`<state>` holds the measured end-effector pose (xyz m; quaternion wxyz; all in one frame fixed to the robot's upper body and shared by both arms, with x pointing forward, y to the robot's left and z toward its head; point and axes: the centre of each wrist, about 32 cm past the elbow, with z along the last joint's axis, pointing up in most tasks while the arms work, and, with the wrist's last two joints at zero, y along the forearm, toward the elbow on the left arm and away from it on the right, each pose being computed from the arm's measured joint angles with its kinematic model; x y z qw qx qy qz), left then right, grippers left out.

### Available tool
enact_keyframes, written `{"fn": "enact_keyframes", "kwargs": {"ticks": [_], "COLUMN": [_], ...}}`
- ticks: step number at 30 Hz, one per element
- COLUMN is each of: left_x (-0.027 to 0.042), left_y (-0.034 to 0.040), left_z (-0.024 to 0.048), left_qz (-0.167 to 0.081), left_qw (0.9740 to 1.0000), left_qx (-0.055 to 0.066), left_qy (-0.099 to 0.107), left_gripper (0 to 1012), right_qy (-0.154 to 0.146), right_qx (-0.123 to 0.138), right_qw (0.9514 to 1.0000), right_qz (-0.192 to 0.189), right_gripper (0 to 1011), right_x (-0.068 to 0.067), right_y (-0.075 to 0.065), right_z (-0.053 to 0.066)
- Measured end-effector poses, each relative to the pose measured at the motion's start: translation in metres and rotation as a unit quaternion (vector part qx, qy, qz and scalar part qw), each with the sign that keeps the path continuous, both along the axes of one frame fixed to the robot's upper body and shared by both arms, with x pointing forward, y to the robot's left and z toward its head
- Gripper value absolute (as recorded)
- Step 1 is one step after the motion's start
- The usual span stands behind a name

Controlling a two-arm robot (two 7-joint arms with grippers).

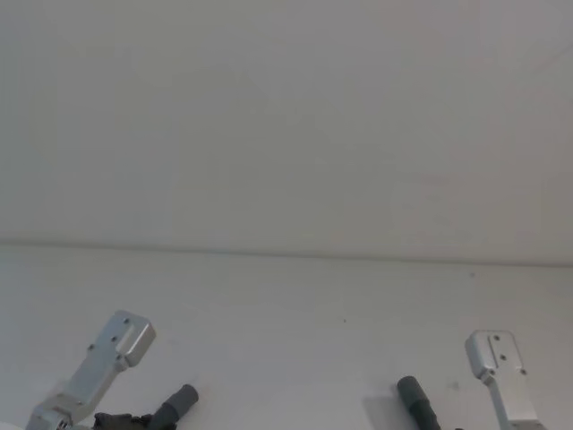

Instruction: Use both hands to pick up one end of the pipe from the table, align the ends, and insert them.

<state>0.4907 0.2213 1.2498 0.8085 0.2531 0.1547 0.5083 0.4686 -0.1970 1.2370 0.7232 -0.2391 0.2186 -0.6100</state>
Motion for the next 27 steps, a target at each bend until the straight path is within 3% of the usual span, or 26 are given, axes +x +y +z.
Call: {"fn": "enact_keyframes", "kwargs": {"ticks": [14, 27], "left_x": [0.0, 0.0], "left_y": [0.0, 0.0], "left_z": [0.0, 0.0], "left_qz": [0.0, 0.0], "left_qw": [1.0, 1.0], "left_qx": [0.0, 0.0], "left_qy": [0.0, 0.0], "left_gripper": [299, 299], "right_qy": [0.005, 0.006], "right_qx": [0.003, 0.004], "right_qw": [1.0, 1.0], "right_qz": [-0.001, -0.001], "right_gripper": [278, 236], "right_x": [0.0005, 0.0006], "right_y": [0.0009, 0.0011], "right_z": [0.0002, 0.0003]}}
